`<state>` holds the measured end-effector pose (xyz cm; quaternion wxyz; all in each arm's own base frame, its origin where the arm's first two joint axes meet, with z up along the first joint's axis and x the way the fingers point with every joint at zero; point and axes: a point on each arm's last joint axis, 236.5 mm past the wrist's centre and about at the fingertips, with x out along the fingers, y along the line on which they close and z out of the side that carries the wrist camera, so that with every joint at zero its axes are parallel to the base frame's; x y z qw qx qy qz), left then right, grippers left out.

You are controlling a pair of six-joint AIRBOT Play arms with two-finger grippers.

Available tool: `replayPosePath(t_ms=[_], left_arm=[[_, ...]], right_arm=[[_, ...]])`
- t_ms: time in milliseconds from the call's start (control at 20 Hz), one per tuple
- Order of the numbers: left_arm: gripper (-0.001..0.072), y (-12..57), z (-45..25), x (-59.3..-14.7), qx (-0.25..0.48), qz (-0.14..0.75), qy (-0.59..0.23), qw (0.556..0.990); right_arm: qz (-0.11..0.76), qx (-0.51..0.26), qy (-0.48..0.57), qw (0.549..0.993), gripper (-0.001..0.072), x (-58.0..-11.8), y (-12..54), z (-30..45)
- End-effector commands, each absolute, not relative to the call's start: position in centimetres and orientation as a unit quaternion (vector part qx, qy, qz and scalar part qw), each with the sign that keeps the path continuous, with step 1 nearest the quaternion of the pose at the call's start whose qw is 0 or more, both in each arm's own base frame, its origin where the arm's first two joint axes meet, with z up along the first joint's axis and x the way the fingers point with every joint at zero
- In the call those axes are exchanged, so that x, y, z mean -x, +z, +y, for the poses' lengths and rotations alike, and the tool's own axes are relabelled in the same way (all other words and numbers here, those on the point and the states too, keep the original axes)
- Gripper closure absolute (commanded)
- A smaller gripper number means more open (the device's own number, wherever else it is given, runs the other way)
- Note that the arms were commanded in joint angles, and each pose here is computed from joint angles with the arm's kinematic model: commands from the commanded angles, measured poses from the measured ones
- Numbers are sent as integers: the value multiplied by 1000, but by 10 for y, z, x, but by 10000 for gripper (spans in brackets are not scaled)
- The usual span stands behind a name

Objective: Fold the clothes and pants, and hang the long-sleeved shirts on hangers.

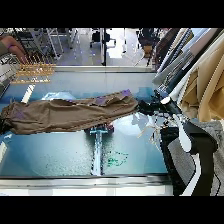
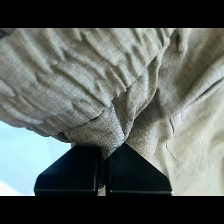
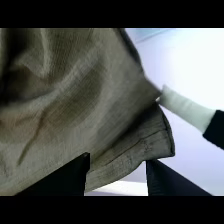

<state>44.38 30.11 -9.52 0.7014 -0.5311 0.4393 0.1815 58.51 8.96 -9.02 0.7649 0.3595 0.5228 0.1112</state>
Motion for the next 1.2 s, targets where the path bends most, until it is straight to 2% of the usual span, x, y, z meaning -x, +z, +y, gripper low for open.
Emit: replayPosePath(t_ms=[0,50,100,400,550,600,650,700,900,950,1000,1050,1150], left_arm=[[697,-94,310,-425,543,443,177,691],[697,-94,317,-417,549,442,181,686],[697,-94,323,-410,555,439,185,682],[697,-94,337,-395,556,434,190,683],[697,-94,336,-396,555,435,189,684],[697,-94,336,-396,555,435,189,683],[697,-94,336,-396,555,435,189,683],[697,-94,336,-396,555,435,189,684],[697,-94,332,-397,555,439,185,682],[697,-94,329,-399,554,442,181,682],[697,-94,326,-398,555,446,178,680],[697,-94,324,-398,555,449,176,679],[697,-93,319,-397,552,456,167,677]], right_arm=[[547,-358,111,749,237,-573,-94,89],[546,-359,109,749,127,-573,-95,86],[544,-362,105,749,70,-574,-95,80],[503,-372,87,776,84,-597,-93,66],[503,-387,123,763,93,-595,-101,82],[505,-387,140,759,124,-593,-103,88],[508,-387,153,754,206,-590,-105,94],[510,-382,163,753,226,-588,-107,96],[545,-354,219,728,395,-575,-110,111],[542,-347,221,733,490,-579,-109,110],[532,-344,218,743,623,-587,-105,110],[522,-340,220,751,691,-593,-97,108],[511,-328,226,761,693,-601,-81,105]])
